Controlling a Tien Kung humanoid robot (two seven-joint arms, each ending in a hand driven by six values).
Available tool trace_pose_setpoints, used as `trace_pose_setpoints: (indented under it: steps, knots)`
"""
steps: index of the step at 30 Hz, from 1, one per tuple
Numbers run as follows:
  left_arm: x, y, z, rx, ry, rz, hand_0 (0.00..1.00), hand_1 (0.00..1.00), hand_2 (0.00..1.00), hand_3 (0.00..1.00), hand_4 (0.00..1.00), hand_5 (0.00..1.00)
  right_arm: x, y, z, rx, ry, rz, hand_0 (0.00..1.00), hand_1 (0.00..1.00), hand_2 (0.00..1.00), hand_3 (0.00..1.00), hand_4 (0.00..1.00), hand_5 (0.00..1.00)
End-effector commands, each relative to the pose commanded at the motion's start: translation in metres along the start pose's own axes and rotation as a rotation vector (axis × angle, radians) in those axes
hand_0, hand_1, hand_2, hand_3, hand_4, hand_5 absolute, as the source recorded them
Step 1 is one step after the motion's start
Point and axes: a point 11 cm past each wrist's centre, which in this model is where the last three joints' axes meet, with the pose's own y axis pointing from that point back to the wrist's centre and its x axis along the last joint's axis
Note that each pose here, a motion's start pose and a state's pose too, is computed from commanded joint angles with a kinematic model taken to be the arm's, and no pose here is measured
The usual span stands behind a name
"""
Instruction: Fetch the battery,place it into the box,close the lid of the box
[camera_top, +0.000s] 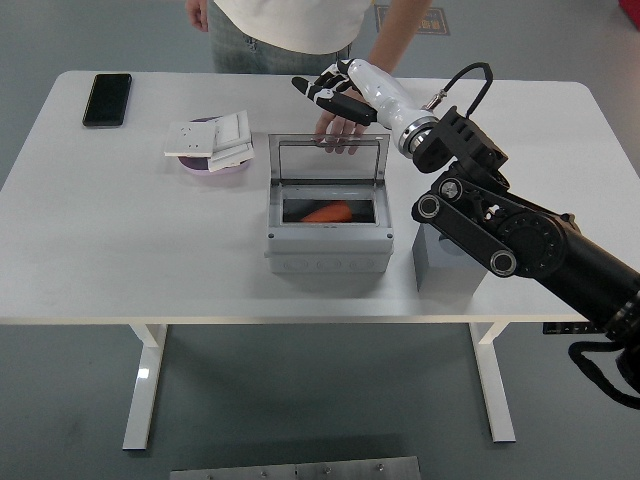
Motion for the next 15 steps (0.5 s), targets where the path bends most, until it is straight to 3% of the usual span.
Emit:
trace_pose_setpoints:
  steps: [15]
  knots:
    - [-0.001,0.001,0.005,-0.007,-0.007,-0.002,0.587,0.753,0.671,0.597,0.729,0.240,-0.026,-0.001,0.028,-0.072,-0.061,-0.033,0.922,0.780,0.766,0.787,0.898,0.998]
